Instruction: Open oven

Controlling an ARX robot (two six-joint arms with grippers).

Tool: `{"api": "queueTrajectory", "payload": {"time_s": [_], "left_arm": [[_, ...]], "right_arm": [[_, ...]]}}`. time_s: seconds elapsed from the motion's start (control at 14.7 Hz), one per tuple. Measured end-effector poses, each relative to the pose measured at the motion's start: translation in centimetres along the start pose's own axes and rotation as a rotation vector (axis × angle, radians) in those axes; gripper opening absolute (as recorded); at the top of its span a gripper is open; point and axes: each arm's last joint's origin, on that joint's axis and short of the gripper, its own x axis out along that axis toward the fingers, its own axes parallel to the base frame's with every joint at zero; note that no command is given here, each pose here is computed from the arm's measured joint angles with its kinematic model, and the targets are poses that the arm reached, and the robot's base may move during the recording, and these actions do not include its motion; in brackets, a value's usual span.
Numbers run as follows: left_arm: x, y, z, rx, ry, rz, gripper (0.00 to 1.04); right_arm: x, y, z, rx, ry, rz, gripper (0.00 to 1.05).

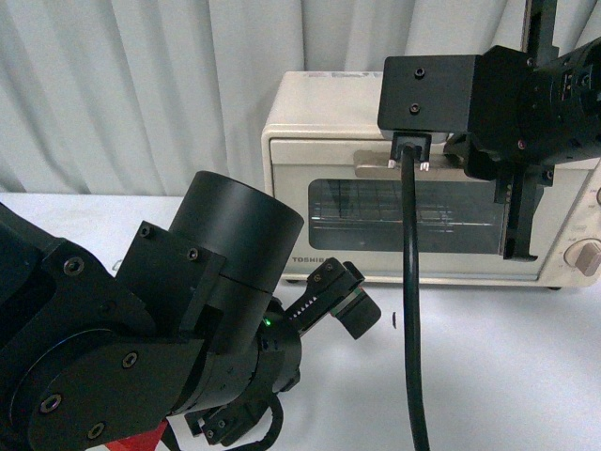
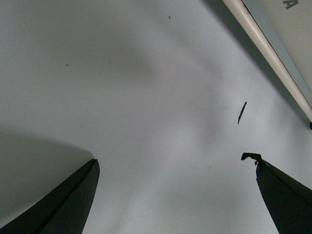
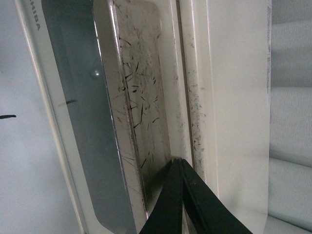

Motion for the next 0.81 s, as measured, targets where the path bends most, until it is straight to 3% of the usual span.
{"api": "queueTrajectory", "payload": {"time_s": [0.68,0.81], "left_arm": [[0.0,0.0,0.0,0.0,0.0,0.0,0.98],[0.0,0.0,0.0,0.0,0.0,0.0,0.98]], "right_arm": [[-0.3,0.2,-0.3,0.04,-0.005,0.049,0.02],[-2.5,1.2,-0.3,0.106,0.002,0.217,0.02]]}}
